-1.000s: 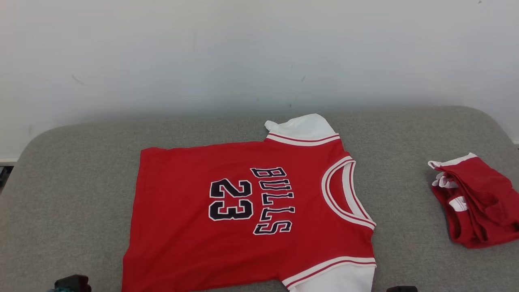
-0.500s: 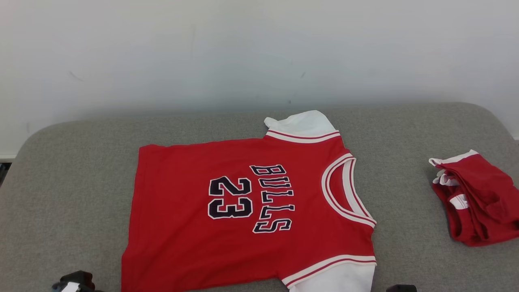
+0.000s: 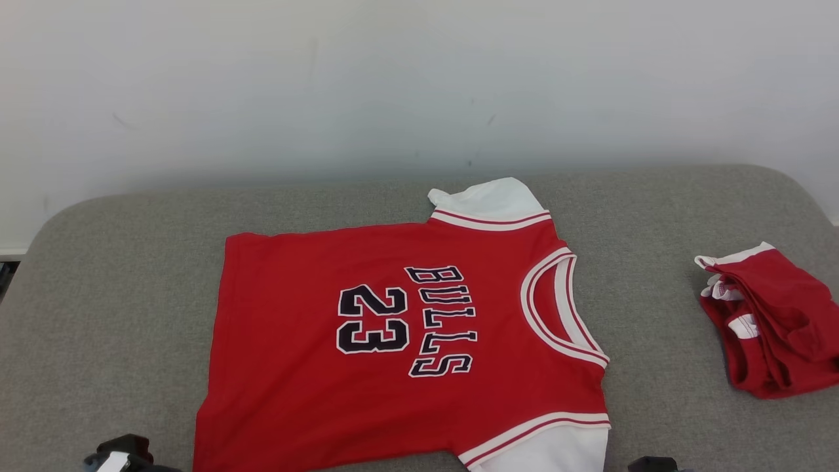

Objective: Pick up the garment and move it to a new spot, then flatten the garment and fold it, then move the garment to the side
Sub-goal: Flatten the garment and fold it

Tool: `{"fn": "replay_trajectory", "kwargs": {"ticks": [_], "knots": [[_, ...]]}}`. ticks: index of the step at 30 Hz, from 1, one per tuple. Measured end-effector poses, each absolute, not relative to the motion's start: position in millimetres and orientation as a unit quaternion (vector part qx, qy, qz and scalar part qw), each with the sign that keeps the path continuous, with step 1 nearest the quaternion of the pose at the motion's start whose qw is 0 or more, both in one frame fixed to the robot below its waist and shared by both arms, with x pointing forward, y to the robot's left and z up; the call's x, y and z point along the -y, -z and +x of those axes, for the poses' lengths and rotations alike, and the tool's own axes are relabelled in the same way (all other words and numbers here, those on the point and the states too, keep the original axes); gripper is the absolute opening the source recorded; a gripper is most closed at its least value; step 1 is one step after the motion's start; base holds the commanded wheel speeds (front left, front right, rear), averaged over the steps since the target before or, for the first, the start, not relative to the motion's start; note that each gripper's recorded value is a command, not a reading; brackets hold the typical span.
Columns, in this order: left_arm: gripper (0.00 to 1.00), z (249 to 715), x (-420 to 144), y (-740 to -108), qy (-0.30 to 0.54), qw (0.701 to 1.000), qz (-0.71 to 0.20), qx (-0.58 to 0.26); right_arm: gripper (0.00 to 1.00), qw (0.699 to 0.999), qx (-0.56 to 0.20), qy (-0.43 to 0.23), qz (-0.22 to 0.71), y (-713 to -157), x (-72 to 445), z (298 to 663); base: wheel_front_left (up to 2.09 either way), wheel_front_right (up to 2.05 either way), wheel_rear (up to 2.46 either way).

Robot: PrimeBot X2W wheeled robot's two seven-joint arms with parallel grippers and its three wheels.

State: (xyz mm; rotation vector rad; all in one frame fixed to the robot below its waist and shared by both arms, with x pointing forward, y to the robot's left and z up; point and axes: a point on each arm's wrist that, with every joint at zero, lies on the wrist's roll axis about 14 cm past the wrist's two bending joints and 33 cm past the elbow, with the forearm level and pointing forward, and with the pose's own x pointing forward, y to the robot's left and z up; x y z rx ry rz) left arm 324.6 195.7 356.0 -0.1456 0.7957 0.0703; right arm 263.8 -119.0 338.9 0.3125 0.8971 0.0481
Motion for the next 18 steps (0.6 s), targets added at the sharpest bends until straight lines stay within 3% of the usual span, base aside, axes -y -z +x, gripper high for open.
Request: {"fn": "replay_trajectory", "kwargs": {"ticks": [3, 4, 5, 6, 7, 8, 9, 10, 14, 15, 16, 17, 18], "knots": [[0.03, 324, -194, -356, -0.031, 0.919, -0.076, -0.385, 0.00, 0.888, -0.433, -0.021, 0.151, -338, 120, 264, 0.00, 0.00, 0.00], [0.47, 325, -194, -356, -0.031, 0.920, -0.076, -0.384, 0.17, 0.888, -0.433, -0.020, 0.151, -338, 120, 264, 0.00, 0.00, 0.00], [1.00, 325, -193, -356, -0.028, 0.920, -0.076, -0.384, 0.41, 0.888, -0.434, -0.020, 0.151, -338, 121, 264, 0.00, 0.00, 0.00], [1.00, 325, -192, -356, -0.025, 0.920, -0.078, -0.382, 0.36, 0.888, -0.434, -0.020, 0.151, -338, 120, 264, 0.00, 0.00, 0.00], [1.00, 325, -191, -357, -0.021, 0.921, -0.082, -0.380, 0.40, 0.888, -0.434, -0.020, 0.151, -337, 120, 264, 0.00, 0.00, 0.00], [1.00, 325, -189, -357, -0.018, 0.921, -0.088, -0.379, 0.54, 0.888, -0.435, -0.021, 0.152, -337, 120, 264, 0.00, 0.00, 0.00], [1.00, 325, -185, -358, -0.013, 0.921, -0.096, -0.378, 0.87, 0.887, -0.435, -0.021, 0.152, -337, 119, 264, 0.00, 0.00, 0.00], [1.00, 326, -183, -358, -0.010, 0.921, -0.101, -0.376, 1.00, 0.887, -0.435, -0.021, 0.152, -337, 119, 264, 0.00, 0.00, 0.00], [1.00, 322, -181, -357, -0.003, 0.920, -0.103, -0.378, 1.00, 0.886, -0.437, -0.028, 0.155, -337, 112, 264, 0.00, 0.00, 0.00], [1.00, 320, -180, -356, 0.000, 0.919, -0.103, -0.379, 0.81, 0.885, -0.437, -0.030, 0.156, -337, 110, 264, 0.00, 0.00, 0.00], [1.00, 319, -180, -355, 0.000, 0.919, -0.103, -0.381, 0.50, 0.885, -0.438, -0.031, 0.155, -337, 110, 263, 0.00, 0.00, 0.00], [1.00, 318, -180, -354, 0.000, 0.919, -0.103, -0.381, 0.50, 0.884, -0.440, -0.031, 0.154, -337, 110, 263, 0.00, 0.00, 0.00], [0.79, 318, -180, -354, 0.000, 0.919, -0.103, -0.381, 0.39, 0.883, -0.442, -0.031, 0.153, -336, 110, 263, 0.00, 0.00, 0.00]]}}
